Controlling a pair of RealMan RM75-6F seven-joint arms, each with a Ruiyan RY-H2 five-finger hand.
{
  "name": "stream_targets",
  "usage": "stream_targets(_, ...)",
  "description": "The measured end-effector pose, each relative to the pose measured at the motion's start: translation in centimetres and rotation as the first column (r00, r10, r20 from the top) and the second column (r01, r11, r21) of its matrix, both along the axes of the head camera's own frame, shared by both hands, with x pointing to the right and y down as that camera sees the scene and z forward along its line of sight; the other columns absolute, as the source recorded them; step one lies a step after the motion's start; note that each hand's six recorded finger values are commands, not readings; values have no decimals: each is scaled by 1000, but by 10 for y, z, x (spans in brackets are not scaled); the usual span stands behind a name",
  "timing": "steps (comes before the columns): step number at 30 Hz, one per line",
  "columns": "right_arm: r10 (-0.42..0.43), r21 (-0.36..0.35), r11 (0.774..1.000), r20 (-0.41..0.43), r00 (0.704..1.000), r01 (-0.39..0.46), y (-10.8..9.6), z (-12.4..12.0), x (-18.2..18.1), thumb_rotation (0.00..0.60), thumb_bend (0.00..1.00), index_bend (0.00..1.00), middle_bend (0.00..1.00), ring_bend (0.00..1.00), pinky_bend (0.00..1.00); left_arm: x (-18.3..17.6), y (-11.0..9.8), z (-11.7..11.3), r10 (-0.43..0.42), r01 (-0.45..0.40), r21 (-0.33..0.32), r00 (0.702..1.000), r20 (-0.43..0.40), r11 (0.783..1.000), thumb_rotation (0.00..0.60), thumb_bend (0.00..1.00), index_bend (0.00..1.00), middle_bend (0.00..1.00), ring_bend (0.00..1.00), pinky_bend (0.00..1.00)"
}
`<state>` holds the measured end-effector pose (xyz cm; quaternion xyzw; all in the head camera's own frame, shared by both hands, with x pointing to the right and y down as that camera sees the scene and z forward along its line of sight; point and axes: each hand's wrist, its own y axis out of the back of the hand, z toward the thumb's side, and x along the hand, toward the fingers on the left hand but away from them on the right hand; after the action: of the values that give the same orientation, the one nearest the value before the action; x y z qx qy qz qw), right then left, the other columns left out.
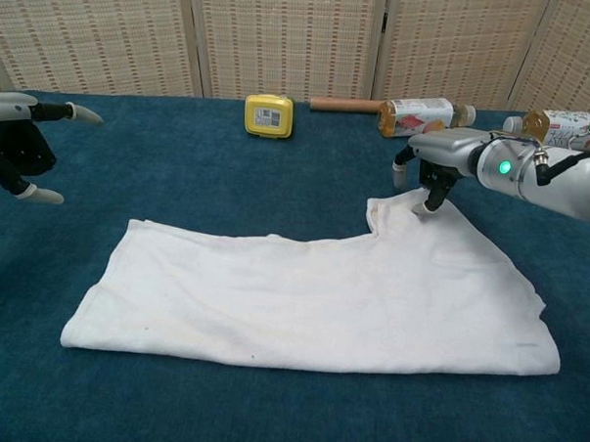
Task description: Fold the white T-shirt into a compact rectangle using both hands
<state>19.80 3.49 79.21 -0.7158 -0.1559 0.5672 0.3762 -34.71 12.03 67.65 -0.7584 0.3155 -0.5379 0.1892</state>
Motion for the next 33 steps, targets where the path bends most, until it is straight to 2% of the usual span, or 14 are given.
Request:
stream_targets(5, -8, -5, 1000, -2, 1000, 8, 2, 1, -3, 600, 316, 497, 901, 972, 1000, -1, 1, 0, -5, 5, 0, 1000, -1, 1000, 600, 292, 0, 888, 855, 973)
stream_targets(11, -9, -11, 1000, -9, 1000, 9, 6, 3, 1, 600, 370, 528, 907, 972, 1000, -2, 1, 0, -7, 7, 1, 1000, -3, 1000, 600, 292, 0, 889, 855, 974)
stream_targets(21, -4, 4, 1000, 14, 1000, 4, 5, -2, 2, 600, 598, 598, 923, 972, 1000, -3, 2, 0, -9, 9, 4, 1000, -5, 1000, 600, 292, 0, 888, 855, 974)
stream_targets(33, -13, 31, 999, 63, 998, 11, 13, -16, 6, 600, 638, 686, 947, 974, 1000, -2, 1, -2, -6, 6, 8, 1000, -9, 1000, 600, 292, 0, 889, 855, 973)
